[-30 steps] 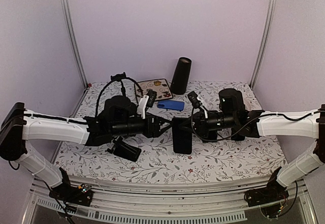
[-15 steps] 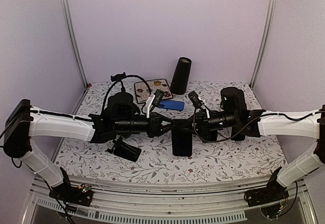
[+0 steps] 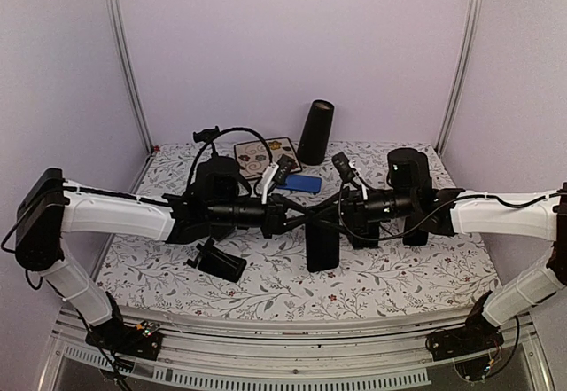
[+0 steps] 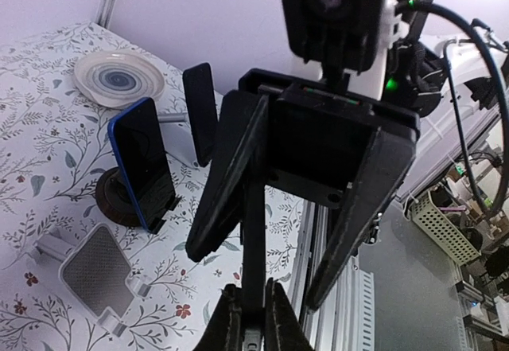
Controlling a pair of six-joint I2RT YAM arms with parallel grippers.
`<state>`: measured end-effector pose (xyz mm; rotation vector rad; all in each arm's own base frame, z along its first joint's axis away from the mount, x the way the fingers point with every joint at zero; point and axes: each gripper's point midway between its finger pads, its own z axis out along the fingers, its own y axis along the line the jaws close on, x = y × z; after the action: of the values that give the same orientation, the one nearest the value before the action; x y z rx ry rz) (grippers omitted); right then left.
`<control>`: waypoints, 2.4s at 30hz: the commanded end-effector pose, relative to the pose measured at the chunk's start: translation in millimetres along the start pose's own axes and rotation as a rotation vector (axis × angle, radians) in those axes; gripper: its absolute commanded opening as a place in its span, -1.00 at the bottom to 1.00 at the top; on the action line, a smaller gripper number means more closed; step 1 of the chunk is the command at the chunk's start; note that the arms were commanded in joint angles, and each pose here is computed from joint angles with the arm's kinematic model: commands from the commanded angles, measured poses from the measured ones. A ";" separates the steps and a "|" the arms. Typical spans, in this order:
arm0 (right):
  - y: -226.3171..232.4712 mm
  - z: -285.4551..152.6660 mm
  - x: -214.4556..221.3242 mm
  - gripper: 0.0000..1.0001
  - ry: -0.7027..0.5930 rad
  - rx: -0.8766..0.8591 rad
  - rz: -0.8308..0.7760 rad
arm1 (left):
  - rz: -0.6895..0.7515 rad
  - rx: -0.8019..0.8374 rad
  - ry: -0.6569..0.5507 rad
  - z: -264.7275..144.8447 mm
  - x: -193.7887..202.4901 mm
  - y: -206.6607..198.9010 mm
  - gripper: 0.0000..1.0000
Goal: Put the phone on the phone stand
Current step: Pass from the right arm to the left, then install the phone onto the phone stand.
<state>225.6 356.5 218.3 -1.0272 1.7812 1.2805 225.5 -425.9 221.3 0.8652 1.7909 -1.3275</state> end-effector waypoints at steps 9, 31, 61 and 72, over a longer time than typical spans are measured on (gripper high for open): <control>-27.2 -30.5 -35.4 0.94 -0.107 0.298 -0.032 | 0.141 -0.009 -0.031 5.7 -27.6 25.0 -1.00; -36.6 -77.0 -35.2 0.99 -0.152 0.519 0.050 | 0.212 -0.042 -0.038 25.4 -25.4 82.6 -1.00; -37.4 -75.2 -29.8 0.98 -0.133 0.512 0.071 | 0.197 0.037 0.060 39.8 4.4 101.4 -1.00; -37.4 -74.1 -28.5 0.98 -0.129 0.508 0.079 | 0.190 0.032 0.070 39.8 7.2 102.4 -0.94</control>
<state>268.1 284.7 250.6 -0.5840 1.9072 0.8333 307.9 -439.4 152.7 1.0759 1.7266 -1.2214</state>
